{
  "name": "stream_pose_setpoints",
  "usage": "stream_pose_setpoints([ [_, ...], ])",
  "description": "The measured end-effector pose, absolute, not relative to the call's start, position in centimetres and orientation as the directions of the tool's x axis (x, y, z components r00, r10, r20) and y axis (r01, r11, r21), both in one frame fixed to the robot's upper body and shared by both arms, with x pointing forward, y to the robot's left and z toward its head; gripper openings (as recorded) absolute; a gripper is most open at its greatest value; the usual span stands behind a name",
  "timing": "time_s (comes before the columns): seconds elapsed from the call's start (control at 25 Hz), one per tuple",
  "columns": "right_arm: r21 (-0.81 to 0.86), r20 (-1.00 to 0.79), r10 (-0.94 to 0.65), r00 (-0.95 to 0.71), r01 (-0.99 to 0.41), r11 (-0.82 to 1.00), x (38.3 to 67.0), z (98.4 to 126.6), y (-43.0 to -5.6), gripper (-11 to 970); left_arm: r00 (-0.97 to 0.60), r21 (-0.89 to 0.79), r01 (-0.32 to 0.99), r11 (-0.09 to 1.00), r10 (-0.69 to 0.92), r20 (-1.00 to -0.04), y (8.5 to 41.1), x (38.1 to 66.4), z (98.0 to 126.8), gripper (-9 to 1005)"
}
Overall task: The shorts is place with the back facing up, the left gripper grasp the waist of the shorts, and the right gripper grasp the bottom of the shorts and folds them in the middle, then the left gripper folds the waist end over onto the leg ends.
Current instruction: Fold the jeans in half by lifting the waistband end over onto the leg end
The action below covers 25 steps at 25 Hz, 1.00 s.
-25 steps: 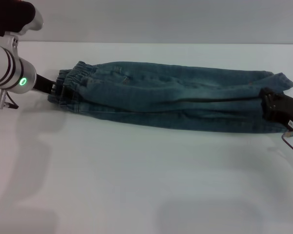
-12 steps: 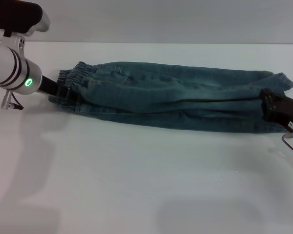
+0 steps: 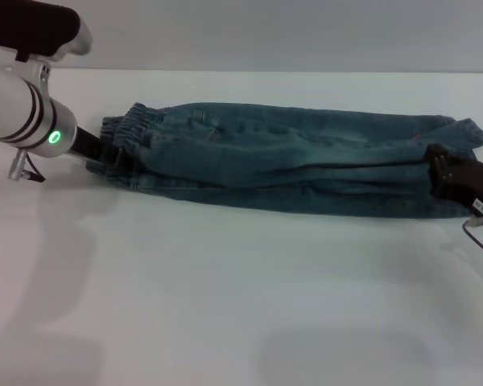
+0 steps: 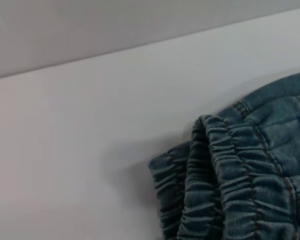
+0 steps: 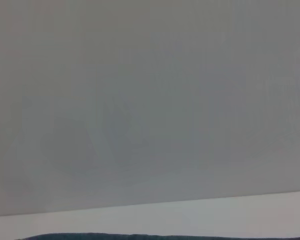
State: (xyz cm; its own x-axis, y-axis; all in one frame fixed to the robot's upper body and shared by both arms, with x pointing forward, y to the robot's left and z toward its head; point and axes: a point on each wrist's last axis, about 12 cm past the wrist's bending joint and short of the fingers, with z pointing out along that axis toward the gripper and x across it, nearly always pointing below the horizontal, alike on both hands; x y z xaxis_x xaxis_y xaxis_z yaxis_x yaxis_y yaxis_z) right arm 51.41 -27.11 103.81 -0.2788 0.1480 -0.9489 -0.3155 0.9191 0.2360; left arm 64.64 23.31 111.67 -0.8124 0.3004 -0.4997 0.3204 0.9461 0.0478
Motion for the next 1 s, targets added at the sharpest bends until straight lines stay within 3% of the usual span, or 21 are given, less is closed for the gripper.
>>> stream_pose_setpoints([
  [0.2,0.241,-0.949,0.153,-0.274,-0.324,0.915,51.4,104.0,-27.1,0,-0.806,0.058,0.343,0.938,0.325,-0.494,23.1,64.7,111.7,756],
  [1.0,0.254,-0.948,0.169,-0.268,-0.323,0.912,51.1,104.2,-27.2,-1,-0.774,0.056,0.339,0.939,0.312,-0.551,23.4,64.0,112.6,534],
])
